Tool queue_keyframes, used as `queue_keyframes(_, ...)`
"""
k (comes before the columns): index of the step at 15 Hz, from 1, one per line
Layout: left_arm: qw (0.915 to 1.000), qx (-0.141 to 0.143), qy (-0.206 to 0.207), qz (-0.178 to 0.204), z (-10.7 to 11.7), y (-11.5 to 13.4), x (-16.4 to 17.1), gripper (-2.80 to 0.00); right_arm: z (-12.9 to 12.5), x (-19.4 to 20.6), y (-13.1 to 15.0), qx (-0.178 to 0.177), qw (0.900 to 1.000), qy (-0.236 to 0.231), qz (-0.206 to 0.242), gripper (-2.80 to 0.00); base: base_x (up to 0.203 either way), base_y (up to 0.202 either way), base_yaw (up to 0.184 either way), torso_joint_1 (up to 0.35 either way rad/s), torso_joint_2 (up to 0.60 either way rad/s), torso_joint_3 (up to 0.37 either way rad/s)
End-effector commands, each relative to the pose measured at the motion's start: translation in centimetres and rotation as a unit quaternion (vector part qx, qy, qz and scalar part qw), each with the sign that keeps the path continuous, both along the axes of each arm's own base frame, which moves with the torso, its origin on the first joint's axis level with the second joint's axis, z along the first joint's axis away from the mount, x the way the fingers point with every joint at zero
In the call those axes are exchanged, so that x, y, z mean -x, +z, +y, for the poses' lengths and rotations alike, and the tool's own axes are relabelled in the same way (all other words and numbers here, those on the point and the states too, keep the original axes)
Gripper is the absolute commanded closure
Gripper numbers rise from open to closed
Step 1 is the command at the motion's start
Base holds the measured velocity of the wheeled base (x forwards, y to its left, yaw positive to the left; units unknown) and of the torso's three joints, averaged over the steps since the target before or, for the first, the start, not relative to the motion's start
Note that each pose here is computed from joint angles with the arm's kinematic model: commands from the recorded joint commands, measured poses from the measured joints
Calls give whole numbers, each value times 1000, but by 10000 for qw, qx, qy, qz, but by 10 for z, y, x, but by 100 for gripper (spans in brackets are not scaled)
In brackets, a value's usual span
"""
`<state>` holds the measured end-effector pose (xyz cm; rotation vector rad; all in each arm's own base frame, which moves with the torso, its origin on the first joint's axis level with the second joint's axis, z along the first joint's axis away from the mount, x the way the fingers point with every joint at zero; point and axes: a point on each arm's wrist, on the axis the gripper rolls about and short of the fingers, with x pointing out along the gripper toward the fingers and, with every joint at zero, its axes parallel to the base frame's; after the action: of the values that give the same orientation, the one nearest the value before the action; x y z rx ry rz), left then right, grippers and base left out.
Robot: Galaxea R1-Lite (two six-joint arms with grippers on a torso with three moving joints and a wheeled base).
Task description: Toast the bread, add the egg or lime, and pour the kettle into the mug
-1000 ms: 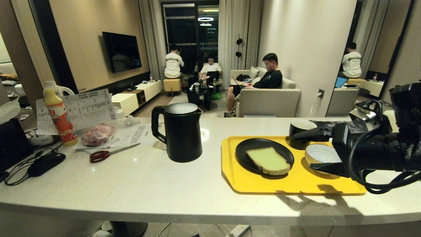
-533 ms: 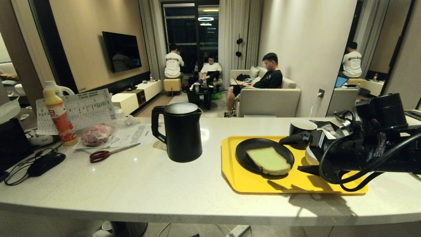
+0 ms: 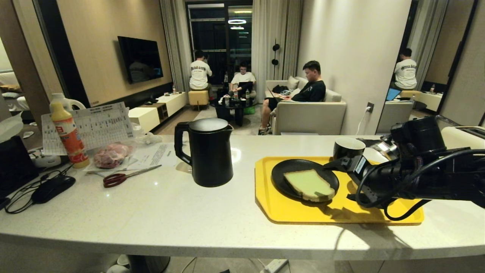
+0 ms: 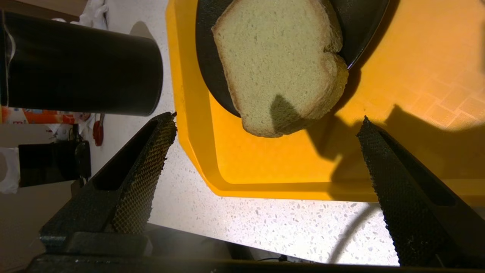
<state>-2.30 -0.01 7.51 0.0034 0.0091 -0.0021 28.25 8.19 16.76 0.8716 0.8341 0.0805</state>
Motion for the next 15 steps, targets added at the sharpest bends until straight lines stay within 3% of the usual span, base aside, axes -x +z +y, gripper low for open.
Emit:
queue_keyframes(1, 10000, 2, 3, -15, 0, 0, 0, 0, 1, -2, -7, -39, 9999, -42, 148, -280, 0, 0, 0, 0, 0, 0)
queue_keyframes(8, 10000, 2, 3, -15, 0, 0, 0, 0, 7, -14, -31, -1, 9985, -32, 553, -280, 0, 0, 0, 0, 0, 0)
queue_keyframes(15, 10000, 2, 3, -15, 0, 0, 0, 0, 21, -19, -33, -147, 9985, 266, 457, -280, 0, 0, 0, 0, 0, 0)
